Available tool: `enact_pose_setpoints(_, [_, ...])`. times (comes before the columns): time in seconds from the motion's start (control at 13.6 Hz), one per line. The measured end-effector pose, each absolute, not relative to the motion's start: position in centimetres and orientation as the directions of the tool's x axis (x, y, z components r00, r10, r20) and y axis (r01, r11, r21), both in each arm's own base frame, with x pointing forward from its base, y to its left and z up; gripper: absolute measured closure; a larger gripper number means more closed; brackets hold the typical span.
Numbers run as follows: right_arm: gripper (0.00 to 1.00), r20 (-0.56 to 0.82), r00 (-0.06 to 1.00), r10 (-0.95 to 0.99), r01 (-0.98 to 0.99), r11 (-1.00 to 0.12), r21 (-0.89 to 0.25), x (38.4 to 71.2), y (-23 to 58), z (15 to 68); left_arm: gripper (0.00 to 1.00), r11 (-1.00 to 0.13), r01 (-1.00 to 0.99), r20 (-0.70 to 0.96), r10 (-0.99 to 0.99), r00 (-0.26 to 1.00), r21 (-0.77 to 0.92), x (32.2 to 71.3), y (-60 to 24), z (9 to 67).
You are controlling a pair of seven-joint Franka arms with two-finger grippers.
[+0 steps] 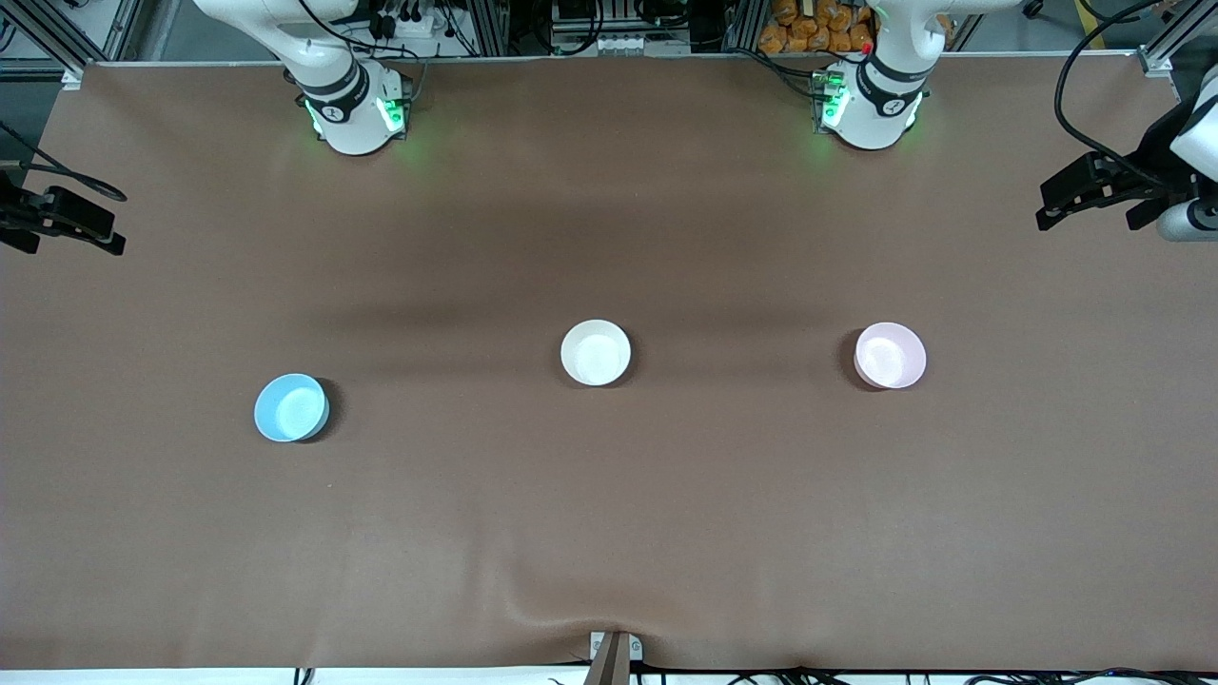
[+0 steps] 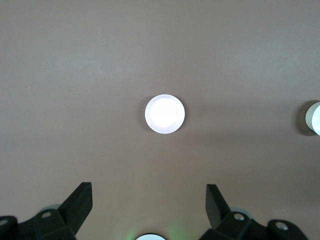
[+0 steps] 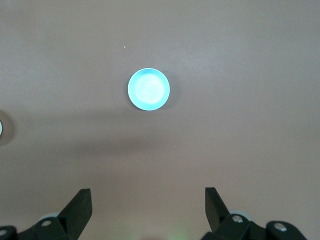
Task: Stack pink and blue bowls on white bowl
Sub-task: 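Reach the left gripper to the pink bowl while the right gripper reaches blue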
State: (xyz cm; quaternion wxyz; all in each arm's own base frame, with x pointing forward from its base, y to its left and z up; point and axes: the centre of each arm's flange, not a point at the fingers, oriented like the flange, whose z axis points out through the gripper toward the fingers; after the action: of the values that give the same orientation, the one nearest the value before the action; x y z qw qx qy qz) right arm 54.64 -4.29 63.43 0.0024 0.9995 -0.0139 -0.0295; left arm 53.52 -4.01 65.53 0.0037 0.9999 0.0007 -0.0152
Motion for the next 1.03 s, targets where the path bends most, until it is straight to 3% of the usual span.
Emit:
enact_pose_setpoints(0.44, [0.0,-0.076,0.997,-0.023,-0.023,-1.0,0.006,55.0,-4.0,62.5,0.0,-1.0,-0.002,-0.088,-0.003,0.996,0.006,55.2,-4.3,62.1])
enact_pose_setpoints(1.03, [0.0,-0.093,0.996,-0.002,-0.002,-1.0,0.006,55.5,-2.9,61.6,0.0,-1.0,-0.008,-0.129,-0.009,0.992,0.012,60.3,-5.2,43.3])
